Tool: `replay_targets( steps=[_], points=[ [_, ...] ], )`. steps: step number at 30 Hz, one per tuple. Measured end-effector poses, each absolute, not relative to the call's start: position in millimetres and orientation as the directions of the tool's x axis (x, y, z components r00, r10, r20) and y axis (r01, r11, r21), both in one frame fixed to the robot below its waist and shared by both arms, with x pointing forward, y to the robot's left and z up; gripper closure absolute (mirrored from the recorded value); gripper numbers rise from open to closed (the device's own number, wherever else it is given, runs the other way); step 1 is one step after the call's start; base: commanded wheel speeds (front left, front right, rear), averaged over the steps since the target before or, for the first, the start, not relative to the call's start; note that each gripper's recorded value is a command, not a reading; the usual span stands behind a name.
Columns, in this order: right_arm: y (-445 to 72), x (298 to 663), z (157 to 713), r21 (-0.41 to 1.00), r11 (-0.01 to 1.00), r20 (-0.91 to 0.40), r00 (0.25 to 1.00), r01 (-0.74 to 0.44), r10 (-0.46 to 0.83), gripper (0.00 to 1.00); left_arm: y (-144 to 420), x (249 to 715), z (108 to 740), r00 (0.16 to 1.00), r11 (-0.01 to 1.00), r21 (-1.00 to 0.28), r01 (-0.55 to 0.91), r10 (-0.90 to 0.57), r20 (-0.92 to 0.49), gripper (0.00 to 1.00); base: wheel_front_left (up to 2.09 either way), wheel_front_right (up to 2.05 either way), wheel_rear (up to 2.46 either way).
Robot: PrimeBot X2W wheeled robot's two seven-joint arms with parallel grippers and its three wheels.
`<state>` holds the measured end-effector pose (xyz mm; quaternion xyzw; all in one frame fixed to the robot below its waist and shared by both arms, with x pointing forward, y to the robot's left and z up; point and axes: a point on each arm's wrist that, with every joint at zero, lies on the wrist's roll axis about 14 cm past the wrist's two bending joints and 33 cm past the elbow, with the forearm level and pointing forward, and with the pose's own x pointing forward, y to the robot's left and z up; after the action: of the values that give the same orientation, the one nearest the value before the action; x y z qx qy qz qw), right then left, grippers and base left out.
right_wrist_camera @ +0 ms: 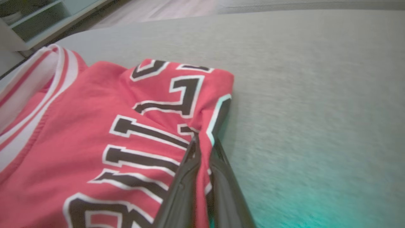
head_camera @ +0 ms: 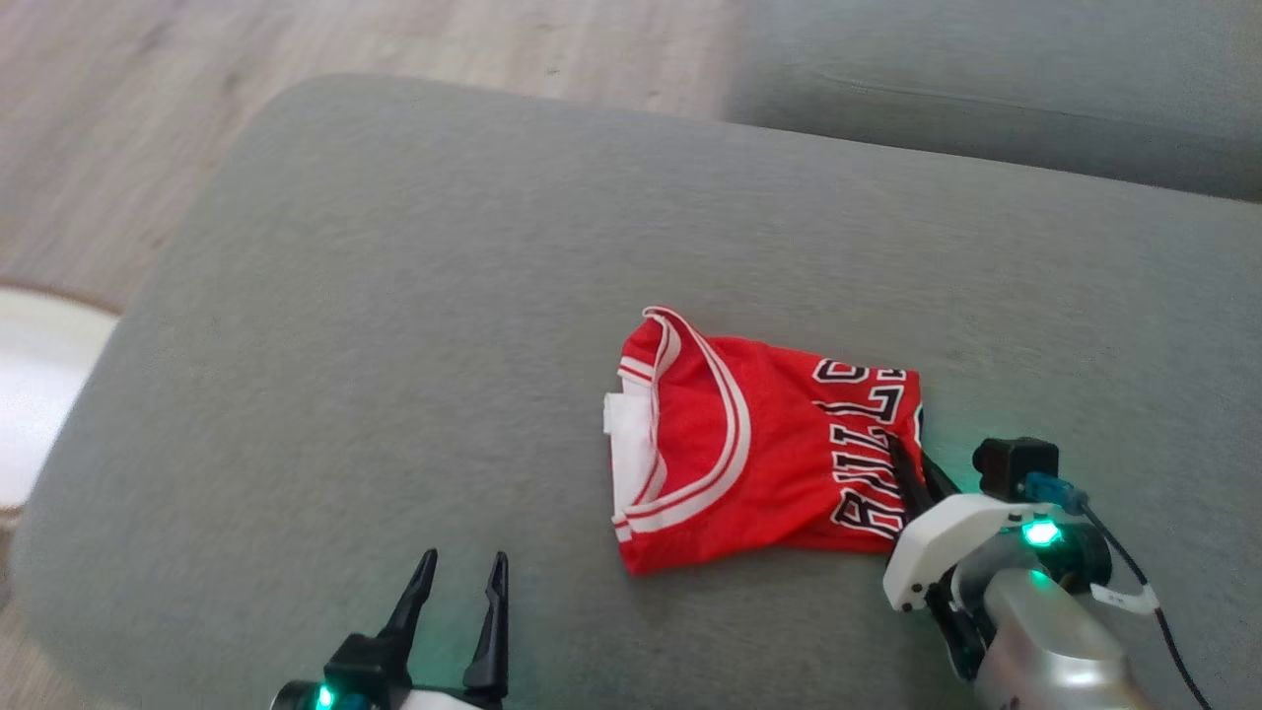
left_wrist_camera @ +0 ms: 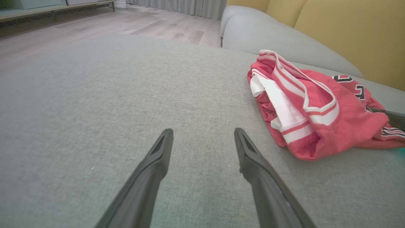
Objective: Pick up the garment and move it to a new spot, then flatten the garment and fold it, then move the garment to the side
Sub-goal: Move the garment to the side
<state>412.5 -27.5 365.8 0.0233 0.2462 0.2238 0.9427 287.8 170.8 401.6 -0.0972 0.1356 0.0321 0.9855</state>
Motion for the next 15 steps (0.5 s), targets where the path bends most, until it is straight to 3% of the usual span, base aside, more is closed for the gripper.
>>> replay_targets(
  steps=[9,15],
  points=[
    [-101.1,390.0,373.5,0.166,0.961,-0.417,0.867,-0.223,0.273,1.0,108.3,326.7,415.1,0.956,0.966,-0.212,0.149,-0.196,-0.22,0.0,0.0,0.0,0.0],
    [-151.2,364.3,381.4,0.172,0.981,-0.388,0.91,-0.086,0.148,1.0,36.2,352.6,434.6,0.899,0.9,-0.235,0.368,-0.409,-0.157,0.0,0.0,0.0,0.0]
  ],
)
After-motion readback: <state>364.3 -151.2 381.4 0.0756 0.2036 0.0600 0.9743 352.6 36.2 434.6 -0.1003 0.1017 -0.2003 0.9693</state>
